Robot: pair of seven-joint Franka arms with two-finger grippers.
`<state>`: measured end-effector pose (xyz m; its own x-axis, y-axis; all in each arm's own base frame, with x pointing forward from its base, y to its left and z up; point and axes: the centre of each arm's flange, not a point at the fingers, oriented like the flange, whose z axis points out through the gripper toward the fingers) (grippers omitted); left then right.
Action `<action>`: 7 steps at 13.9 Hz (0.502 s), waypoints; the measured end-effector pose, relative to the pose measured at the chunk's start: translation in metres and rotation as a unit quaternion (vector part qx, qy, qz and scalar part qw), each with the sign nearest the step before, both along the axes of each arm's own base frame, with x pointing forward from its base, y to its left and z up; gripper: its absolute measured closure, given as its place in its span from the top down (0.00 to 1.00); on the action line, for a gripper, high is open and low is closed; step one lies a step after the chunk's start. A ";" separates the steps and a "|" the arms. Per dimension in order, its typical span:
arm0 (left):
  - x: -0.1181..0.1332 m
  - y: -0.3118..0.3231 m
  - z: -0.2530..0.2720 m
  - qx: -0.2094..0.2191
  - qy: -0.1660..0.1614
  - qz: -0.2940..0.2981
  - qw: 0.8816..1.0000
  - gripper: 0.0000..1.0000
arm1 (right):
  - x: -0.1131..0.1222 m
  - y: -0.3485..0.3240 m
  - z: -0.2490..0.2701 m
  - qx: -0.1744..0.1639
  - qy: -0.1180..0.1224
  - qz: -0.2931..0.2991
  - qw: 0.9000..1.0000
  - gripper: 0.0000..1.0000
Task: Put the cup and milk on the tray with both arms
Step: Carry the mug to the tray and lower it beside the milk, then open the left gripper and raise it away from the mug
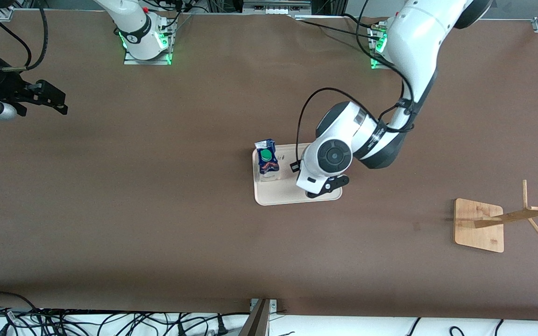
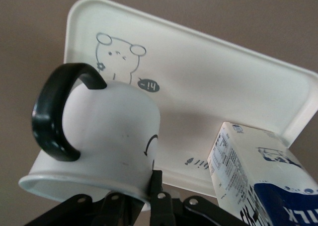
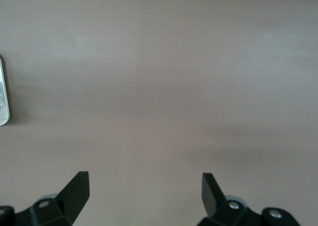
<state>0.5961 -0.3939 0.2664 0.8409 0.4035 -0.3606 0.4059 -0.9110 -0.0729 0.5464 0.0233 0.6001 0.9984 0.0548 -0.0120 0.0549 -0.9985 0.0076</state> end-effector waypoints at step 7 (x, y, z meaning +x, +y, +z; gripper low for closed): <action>-0.016 -0.023 -0.023 0.005 0.015 -0.015 1.000 0.33 | 0.000 0.000 0.000 0.000 0.000 0.000 1.000 1.00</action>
